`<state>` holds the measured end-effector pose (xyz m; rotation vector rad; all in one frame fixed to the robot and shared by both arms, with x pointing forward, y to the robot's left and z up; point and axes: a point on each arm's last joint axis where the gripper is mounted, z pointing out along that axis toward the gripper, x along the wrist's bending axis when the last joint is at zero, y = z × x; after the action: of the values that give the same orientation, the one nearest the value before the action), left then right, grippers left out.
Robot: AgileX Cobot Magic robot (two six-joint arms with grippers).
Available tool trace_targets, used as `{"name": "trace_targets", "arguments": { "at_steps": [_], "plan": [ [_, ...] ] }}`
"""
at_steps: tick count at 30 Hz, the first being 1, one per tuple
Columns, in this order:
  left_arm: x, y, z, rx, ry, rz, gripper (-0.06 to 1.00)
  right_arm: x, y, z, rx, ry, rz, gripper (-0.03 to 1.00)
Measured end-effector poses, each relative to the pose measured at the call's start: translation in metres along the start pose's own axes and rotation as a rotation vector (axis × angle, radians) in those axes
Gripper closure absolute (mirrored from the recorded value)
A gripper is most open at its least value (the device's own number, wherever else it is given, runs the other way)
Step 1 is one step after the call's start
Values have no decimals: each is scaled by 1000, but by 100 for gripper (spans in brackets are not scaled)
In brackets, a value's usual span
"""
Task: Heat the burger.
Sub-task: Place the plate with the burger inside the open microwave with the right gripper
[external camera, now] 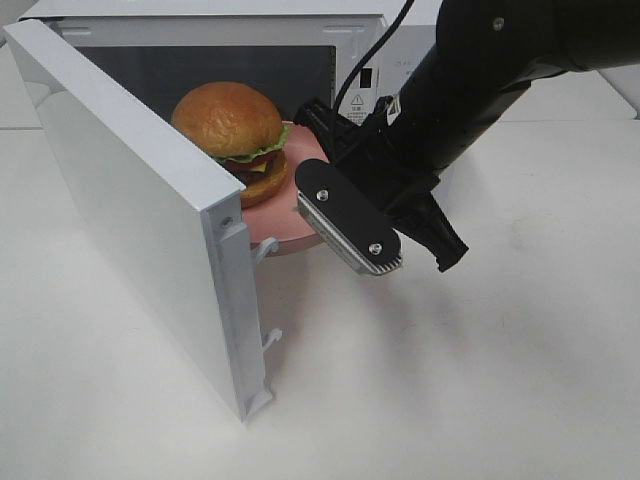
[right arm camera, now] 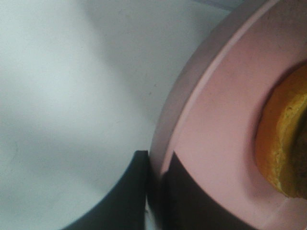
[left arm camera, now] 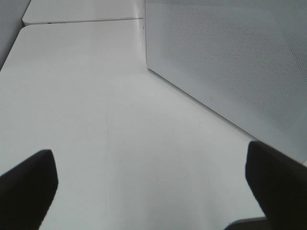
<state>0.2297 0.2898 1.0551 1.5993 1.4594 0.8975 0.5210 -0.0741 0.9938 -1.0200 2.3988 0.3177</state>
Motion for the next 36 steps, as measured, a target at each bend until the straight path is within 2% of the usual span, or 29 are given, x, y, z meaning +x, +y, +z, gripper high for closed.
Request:
{"name": "trace_targets", "arguments": {
  "at_steps": [22,36],
  "plan": [
    [0,0,0,0,0,0,-4,-37,-7,31,-7,-6,22,91],
    [0,0,0,0,0,0,-4,-61,-16,55,30,-26,56,91]
  ]
}}
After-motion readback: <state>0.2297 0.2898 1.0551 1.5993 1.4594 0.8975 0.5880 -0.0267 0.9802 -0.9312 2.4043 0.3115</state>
